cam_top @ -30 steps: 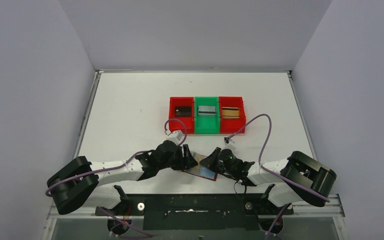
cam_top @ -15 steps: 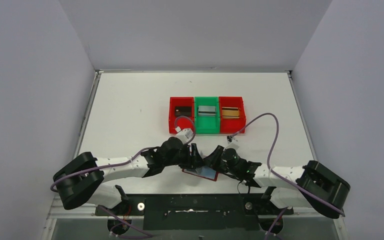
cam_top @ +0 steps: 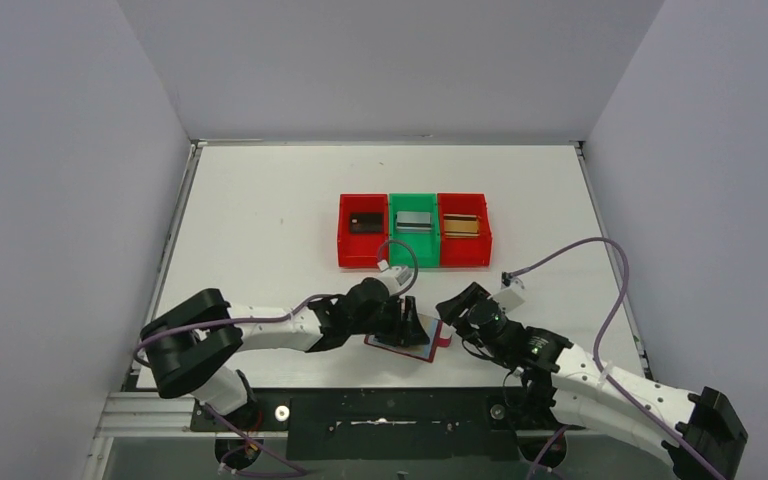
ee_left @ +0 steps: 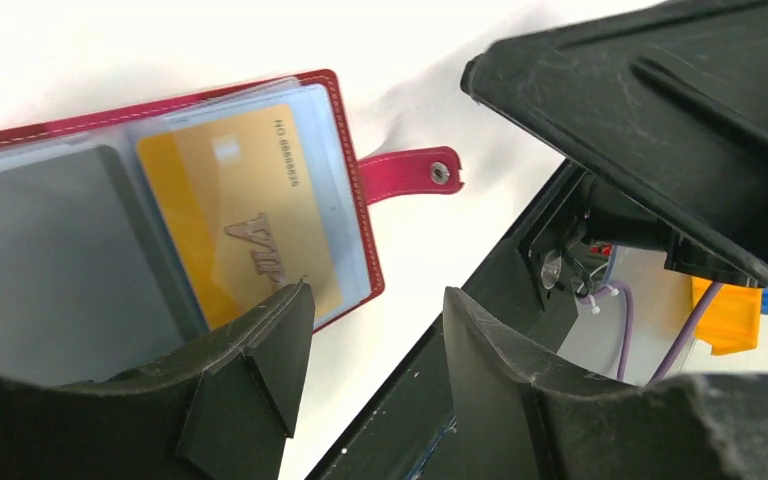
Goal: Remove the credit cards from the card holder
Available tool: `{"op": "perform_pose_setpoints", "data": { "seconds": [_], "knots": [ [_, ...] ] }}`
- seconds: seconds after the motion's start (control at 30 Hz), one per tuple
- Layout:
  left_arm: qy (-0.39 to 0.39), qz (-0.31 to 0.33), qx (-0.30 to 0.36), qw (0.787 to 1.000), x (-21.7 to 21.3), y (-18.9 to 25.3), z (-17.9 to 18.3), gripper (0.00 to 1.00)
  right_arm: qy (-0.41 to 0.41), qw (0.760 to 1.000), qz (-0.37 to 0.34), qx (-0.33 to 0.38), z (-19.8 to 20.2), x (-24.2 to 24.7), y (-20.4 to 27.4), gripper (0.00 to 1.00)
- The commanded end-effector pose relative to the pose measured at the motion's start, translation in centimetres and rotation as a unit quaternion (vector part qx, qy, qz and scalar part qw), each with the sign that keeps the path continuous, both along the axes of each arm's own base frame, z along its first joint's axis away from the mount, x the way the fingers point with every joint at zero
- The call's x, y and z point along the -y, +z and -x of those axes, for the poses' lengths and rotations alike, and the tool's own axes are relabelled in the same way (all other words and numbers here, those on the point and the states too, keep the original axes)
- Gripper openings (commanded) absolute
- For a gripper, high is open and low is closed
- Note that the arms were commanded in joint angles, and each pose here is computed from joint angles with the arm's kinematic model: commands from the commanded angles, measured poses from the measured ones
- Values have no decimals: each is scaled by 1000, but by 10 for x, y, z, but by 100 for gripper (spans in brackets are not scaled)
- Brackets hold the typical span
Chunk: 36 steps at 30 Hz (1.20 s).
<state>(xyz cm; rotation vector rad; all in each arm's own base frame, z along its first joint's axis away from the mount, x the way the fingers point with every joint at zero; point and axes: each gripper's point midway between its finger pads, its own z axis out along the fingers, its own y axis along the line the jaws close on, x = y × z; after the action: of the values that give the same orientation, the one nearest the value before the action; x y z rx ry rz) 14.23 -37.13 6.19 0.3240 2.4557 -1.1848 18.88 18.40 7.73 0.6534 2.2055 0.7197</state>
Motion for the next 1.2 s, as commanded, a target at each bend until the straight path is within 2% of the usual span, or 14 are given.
{"op": "perform_pose_setpoints", "data": {
  "seconds": [0.0, 0.1, 0.23, 0.4, 0.47, 0.57, 0.7, 0.8, 1.0, 1.17],
  "knots": [
    [19, 42, 67, 997, 18, 44, -13, 49, -54, 998, 19, -5, 1, 27, -6, 58],
    [74, 35, 85, 993, -3, 51, -27, 51, -14, 1000, 16, 6, 4, 17, -1, 58],
    [129, 1, 72, 989, -41, 39, -40, 52, 33, 999, -9, 18, 4, -4, 7, 55],
    [179, -15, 68, 981, -76, 36, -49, 52, 67, 997, -13, 21, 3, -21, 10, 44],
    [190, -6, 69, 979, -83, 38, -49, 52, 106, 994, -14, 32, 3, -35, 14, 42],
    [198, 4, 66, 978, -90, 40, -50, 52, 134, 991, 2, 19, 3, -47, 12, 38],
    [202, 12, 68, 977, -92, 43, -51, 53, 127, 989, 66, -33, 3, -44, -15, 35],
    [188, 15, 69, 980, -88, 47, -49, 65, 105, 987, 107, -63, 5, -37, -28, 34],
    [184, 29, 75, 980, -84, 53, -51, 86, 106, 980, 151, -72, 11, -37, -35, 36],
    [153, 48, 73, 984, -70, 58, -49, 87, 95, 975, 182, -80, 14, -31, -38, 36]
  ]
}}
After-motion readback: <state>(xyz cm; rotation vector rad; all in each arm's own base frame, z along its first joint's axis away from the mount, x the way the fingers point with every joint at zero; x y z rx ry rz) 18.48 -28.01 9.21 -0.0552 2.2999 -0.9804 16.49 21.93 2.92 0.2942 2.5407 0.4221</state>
